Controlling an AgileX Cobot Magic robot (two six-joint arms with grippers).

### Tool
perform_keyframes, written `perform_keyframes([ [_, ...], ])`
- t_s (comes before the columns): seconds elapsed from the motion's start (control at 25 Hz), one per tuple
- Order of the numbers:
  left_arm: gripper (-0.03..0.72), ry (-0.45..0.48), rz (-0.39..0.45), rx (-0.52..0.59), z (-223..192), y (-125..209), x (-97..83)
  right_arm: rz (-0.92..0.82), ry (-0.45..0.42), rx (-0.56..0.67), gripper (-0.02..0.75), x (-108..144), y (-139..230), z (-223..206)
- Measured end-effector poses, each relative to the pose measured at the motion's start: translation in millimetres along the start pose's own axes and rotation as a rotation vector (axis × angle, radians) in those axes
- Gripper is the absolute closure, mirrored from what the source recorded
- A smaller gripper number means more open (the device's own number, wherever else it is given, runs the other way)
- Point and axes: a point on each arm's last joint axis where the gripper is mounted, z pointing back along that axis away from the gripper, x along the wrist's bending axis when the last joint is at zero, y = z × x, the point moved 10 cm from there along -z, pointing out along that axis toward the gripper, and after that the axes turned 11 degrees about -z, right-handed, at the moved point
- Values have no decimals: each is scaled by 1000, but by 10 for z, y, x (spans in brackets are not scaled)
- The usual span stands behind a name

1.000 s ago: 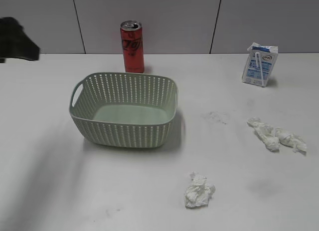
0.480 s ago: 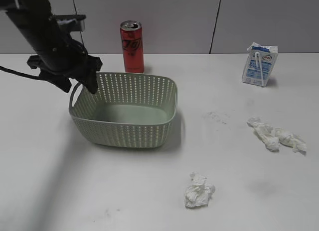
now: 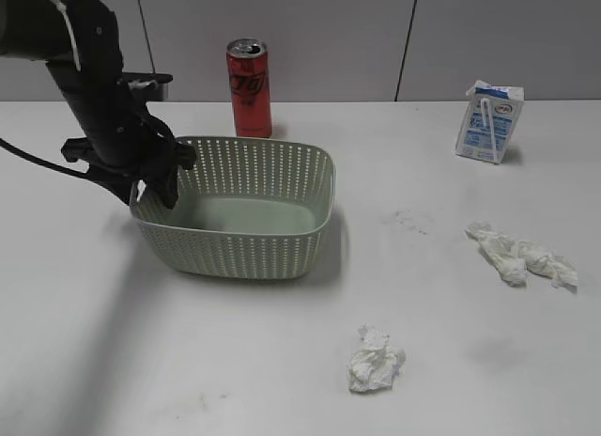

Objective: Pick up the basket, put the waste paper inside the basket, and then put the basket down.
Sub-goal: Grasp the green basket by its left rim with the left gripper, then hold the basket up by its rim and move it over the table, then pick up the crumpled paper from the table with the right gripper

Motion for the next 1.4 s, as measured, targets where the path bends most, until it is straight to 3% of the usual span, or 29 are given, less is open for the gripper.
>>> perform_keyframes([
  [0.24,465,28,18,25,1,47,-53,0,0,-1,383,0,-2,0],
  [0.52,685,51,33,41,66,85,-105,0,0,-1,383,0,-2,0],
  [0.68,688,52,56,21,364,95,-138,0,0,-1,383,0,-2,0],
  [0.88,688,82,84,-83,892,95,-266,-6,11,40,382,-3,10,-57],
  [0.96,688,88,93,-116,1004,152,-320,-14,27,126,349,0,42,-174],
  [1.16,688,75,109,-81,853,414,-326,-43,45,345,140,95,5,-591],
  [1.24,688,58,105,-59,753,507,-296,-21,34,441,138,157,-13,-836],
  [1.4,688,48,107,-74,708,506,-276,67,-64,618,211,368,-51,-1369],
])
